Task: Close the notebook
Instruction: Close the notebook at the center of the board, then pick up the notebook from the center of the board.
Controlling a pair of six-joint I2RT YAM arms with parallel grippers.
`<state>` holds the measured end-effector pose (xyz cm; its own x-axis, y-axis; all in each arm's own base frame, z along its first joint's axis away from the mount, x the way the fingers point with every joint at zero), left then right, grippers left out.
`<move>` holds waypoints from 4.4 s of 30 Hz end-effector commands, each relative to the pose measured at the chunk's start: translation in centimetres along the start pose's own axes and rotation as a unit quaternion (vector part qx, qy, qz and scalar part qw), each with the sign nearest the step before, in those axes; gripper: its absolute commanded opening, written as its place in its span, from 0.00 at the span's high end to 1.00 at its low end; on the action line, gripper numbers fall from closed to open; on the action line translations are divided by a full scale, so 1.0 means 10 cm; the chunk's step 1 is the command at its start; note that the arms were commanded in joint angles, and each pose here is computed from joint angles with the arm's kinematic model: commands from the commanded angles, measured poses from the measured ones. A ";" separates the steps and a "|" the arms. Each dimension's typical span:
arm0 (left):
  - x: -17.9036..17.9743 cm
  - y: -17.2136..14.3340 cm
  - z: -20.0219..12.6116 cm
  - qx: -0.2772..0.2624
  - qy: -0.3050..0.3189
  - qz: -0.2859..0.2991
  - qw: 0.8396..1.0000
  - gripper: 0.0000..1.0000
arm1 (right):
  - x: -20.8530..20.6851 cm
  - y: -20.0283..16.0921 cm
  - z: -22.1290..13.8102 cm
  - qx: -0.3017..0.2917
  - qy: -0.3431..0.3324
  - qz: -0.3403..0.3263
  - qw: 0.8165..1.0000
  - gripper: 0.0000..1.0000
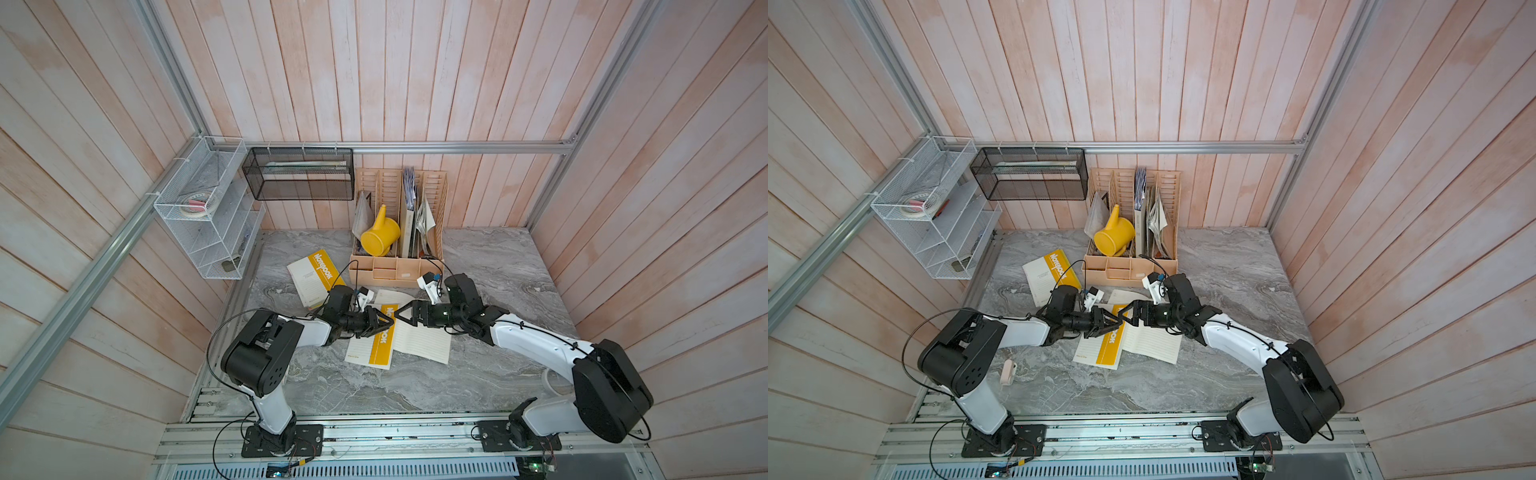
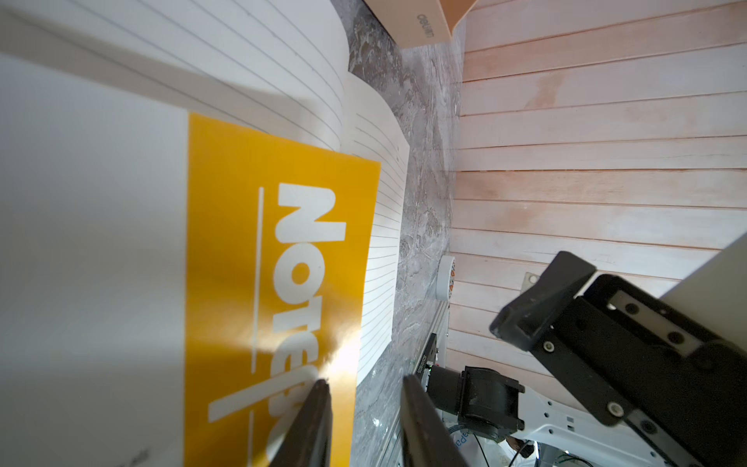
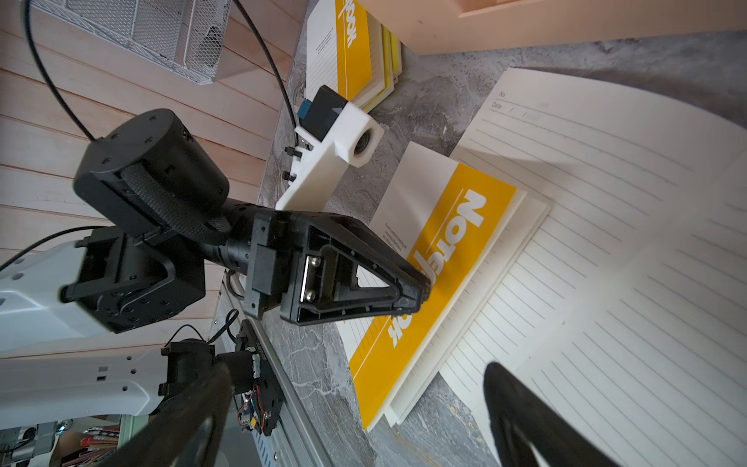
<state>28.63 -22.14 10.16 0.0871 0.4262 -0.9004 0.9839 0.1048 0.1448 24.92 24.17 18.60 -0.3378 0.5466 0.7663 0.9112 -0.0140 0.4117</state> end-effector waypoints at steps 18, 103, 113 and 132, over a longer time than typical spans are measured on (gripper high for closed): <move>0.42 0.00 -0.28 -0.070 0.146 -0.049 0.986 0.68 | 0.00 -0.24 0.42 0.028 0.099 0.032 0.994 0.02; 0.19 -0.04 -1.15 -0.087 0.066 -0.039 0.993 1.00 | -0.21 -0.41 0.60 0.086 -0.018 0.010 0.996 0.02; -0.25 0.07 -1.35 -0.098 0.068 -0.003 0.993 1.00 | -0.08 -0.27 0.38 0.053 -0.010 -0.006 0.999 0.02; -0.61 0.44 -1.87 -0.173 0.080 0.042 0.981 1.00 | -0.09 -0.20 0.04 0.010 -0.002 -0.011 1.000 0.02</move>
<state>28.89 -8.28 23.08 0.0802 0.5601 -0.8246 0.8754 0.3560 0.3270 23.75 24.64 17.02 -0.3497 0.5416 0.7644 0.9119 0.0097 0.4103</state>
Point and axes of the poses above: each gripper's point midway between its finger pads, its own z axis out along the fingers, its own x axis along the line the jaws close on, y = z × x, the point moved 7 cm from there along -z, back along the fingers, and after that the axes turned 1 degree about z, right-handed, at the moved point
